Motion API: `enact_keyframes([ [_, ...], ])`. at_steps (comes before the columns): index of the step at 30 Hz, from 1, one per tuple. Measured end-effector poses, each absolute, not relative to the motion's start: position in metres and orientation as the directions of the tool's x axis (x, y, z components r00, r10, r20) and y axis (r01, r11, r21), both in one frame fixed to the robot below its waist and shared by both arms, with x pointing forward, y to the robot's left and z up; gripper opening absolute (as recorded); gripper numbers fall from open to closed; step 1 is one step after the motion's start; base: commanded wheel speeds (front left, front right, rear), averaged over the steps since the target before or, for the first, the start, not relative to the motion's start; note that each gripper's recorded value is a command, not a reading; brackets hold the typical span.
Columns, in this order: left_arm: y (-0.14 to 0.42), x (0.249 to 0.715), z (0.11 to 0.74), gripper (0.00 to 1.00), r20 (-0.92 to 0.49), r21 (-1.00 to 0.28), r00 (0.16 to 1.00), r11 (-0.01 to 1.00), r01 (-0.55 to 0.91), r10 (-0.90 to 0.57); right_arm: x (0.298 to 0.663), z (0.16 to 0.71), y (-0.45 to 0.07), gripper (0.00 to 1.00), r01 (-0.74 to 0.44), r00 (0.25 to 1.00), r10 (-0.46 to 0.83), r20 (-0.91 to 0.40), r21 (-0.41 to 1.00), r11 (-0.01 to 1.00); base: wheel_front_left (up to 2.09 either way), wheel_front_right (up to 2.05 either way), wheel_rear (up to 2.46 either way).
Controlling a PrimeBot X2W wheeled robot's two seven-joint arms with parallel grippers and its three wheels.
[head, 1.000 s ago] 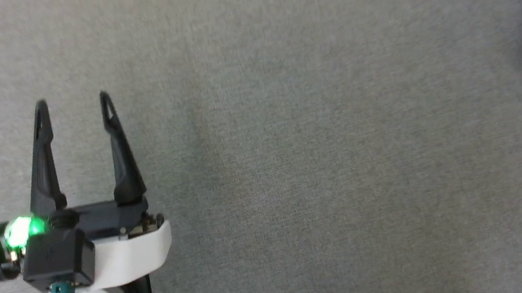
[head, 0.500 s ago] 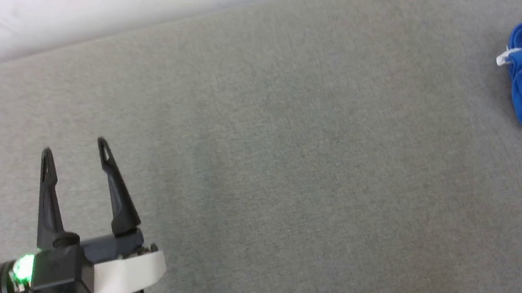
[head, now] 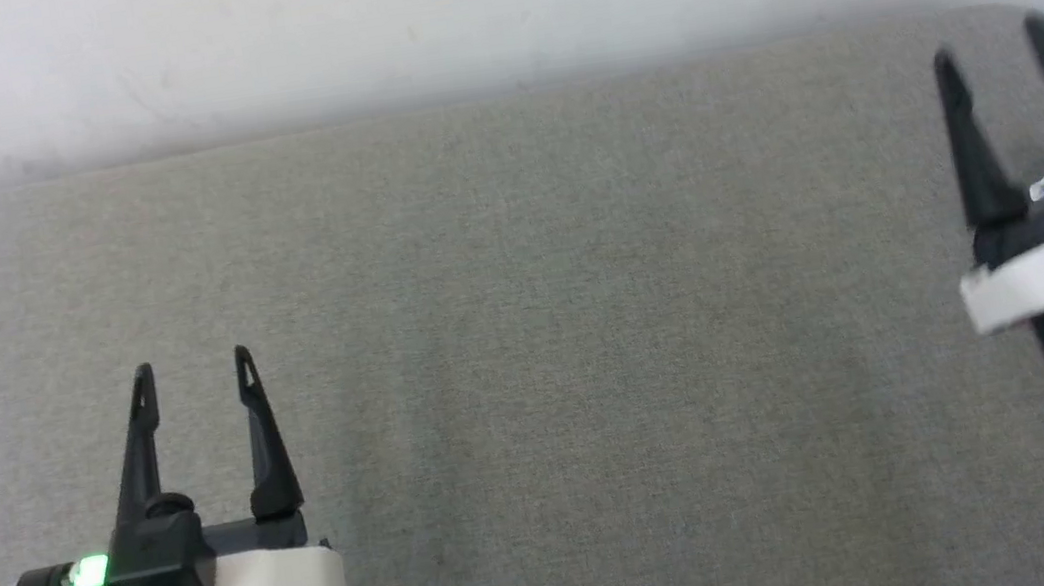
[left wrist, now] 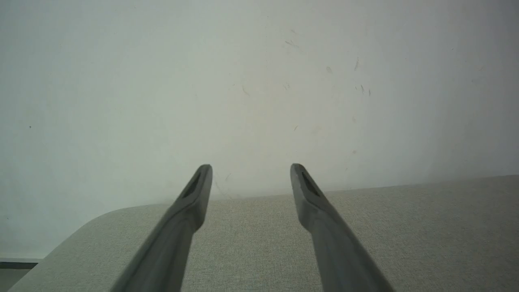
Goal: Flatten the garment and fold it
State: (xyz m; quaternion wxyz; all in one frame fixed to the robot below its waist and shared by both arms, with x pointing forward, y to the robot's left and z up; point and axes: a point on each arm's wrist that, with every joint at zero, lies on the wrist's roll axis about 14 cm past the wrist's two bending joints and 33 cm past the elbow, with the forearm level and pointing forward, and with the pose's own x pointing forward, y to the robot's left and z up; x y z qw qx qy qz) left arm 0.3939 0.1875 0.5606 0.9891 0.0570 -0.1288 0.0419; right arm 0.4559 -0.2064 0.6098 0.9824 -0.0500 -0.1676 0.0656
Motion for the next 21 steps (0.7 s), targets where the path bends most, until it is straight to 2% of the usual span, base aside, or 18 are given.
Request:
enact_keyframes([
  [8, 0.187, 0.375, 0.557, 1.0, 0.242, 0.095, 0.968, 0.991, -0.091, 0.065, 0.412, 0.562, -0.195, 1.0, -0.077, 0.969, 0.068, 0.238, 0.03, 0.997, 0.0, 0.0, 0.0],
  [15, 0.186, 0.364, 0.556, 1.0, 0.235, 0.094, 0.971, 0.993, -0.073, 0.05, 0.382, 0.549, -0.185, 1.0, -0.079, 0.975, 0.07, 0.211, 0.034, 0.996, 0.0, 0.0, 0.0],
  [21, 0.184, 0.361, 0.553, 1.0, 0.226, 0.084, 0.973, 0.995, -0.056, 0.036, 0.371, 0.547, -0.188, 1.0, -0.06, 0.977, 0.049, 0.208, 0.046, 0.997, 0.0, 0.0, 0.0],
])
